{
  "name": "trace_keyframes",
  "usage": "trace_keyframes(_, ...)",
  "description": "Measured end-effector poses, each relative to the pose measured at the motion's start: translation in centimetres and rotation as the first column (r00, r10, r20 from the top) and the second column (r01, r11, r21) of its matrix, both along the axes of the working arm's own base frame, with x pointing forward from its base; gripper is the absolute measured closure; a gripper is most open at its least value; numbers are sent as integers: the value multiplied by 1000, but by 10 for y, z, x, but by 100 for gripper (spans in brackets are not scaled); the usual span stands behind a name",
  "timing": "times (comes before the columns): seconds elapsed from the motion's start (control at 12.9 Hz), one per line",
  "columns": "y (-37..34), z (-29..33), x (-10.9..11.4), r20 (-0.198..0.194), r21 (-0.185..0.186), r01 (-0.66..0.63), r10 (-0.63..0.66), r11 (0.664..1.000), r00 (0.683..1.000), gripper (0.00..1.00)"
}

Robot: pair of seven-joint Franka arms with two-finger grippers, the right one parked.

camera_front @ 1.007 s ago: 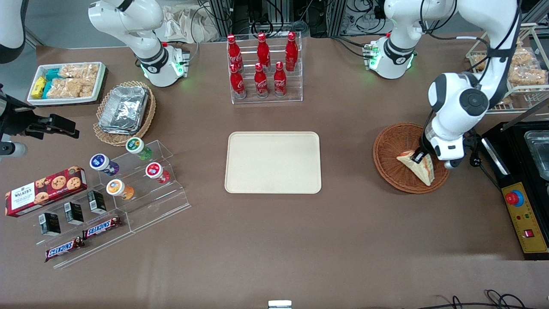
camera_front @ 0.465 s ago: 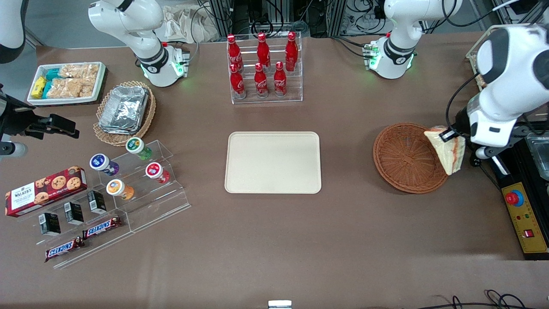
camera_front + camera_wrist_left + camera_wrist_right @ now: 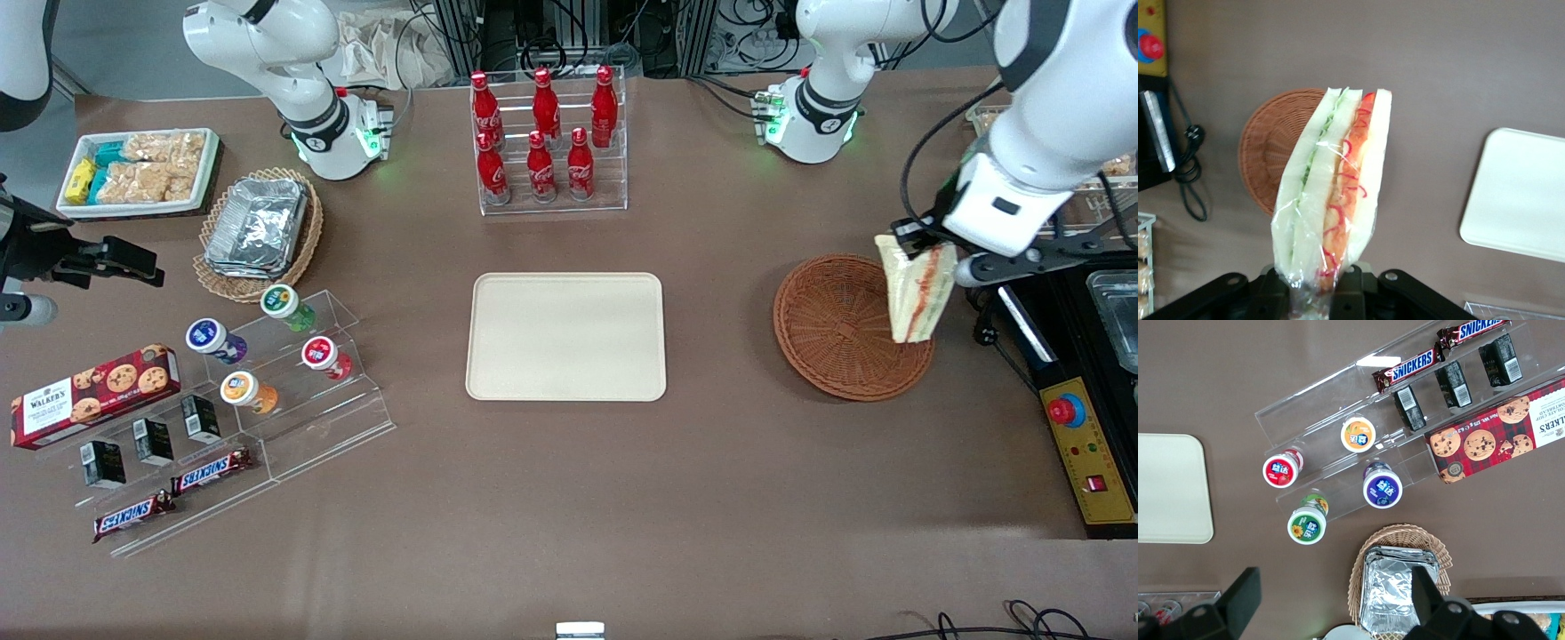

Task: Place sandwich from basket to tray
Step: 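Carry the sandwich with the left gripper over the cream tray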

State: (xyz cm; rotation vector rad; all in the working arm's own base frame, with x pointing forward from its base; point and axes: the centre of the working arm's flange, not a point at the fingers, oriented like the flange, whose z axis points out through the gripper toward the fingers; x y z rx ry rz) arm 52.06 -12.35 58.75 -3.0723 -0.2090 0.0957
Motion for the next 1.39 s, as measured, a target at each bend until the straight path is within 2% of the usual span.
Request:
trace_keyframes(0.15,-30,-1,-4,-6,-32,47,-48,998,999,80)
trace_keyframes(0.31,-54,-6,-4,6,-65,82,-82,994,997,80)
trace_keyframes(0.54,-102,-34,-6,20,-85,98,-97,992,995,80)
trace_keyframes(0.85,-160,-93,-16,-11,-103,95,-97,990,995,80)
trace_keyframes(1.01,-183,-130,-28,-2,-104,84,-84,991,996,80)
trace_keyframes(1.24,-215,-190,-58,26,-102,63,-60,993,998,80)
trace_keyframes(1.39,-232,-224,-69,27,-96,21,-19,995,999,80)
